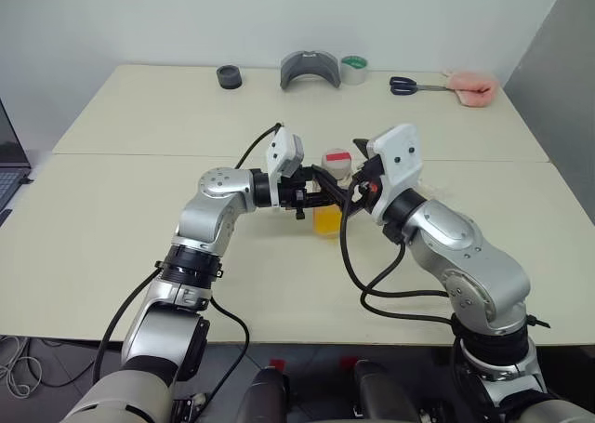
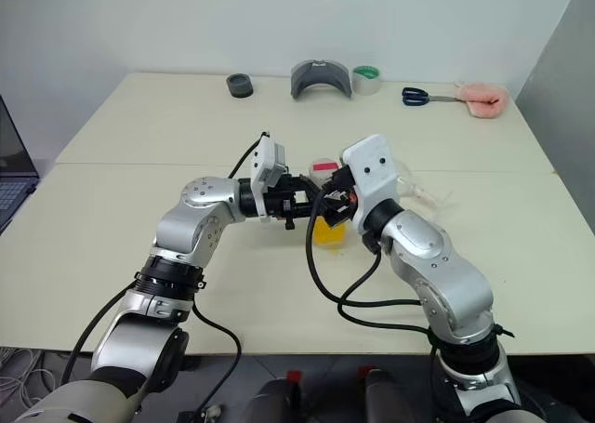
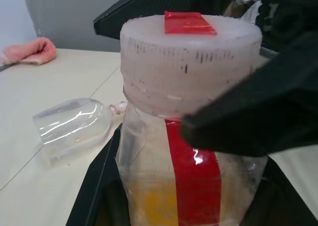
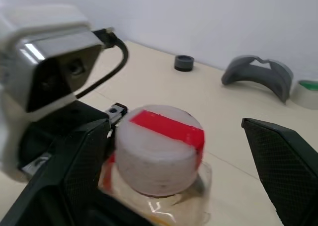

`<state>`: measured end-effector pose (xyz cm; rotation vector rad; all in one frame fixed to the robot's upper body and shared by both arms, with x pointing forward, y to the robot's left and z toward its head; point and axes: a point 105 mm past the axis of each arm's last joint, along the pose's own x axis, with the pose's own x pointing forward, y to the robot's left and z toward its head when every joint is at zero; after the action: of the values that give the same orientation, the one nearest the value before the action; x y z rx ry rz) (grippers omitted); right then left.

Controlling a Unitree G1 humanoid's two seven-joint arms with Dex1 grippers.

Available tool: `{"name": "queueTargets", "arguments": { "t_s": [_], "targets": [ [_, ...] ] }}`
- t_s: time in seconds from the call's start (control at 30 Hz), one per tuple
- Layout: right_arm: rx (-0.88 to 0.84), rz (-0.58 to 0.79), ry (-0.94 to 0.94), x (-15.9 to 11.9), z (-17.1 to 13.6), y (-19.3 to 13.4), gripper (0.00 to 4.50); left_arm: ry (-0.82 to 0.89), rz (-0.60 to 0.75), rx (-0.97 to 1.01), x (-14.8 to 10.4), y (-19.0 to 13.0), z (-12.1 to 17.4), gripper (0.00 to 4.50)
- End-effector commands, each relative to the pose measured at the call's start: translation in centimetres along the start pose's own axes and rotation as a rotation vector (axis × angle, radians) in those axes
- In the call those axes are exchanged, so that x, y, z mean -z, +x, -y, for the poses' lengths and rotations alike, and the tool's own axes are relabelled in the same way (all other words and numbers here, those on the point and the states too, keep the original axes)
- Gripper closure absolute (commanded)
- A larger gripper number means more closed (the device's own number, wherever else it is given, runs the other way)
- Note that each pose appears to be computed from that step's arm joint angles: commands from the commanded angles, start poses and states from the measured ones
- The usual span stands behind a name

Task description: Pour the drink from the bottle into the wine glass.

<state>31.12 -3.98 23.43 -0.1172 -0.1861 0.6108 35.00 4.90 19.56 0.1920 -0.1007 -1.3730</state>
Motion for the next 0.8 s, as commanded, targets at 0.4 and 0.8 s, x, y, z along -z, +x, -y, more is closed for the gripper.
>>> {"name": "queueTargets", "arguments": {
  "t_s": [0.4, 0.8],
  "targets": [
    [-0.013, 0.099, -0.013, -1.9, -0.3, 0.2, 2.57, 0.064, 0.023, -0.012, -1.3, -0.2, -0.2, 2.68],
    [-0.72, -0.04, -0.057, -0.3, 0.3, -0.5, 2.57, 0.067, 0.017, 0.035, -1.6, -0.1, 0.1, 2.68]
  ]
}}
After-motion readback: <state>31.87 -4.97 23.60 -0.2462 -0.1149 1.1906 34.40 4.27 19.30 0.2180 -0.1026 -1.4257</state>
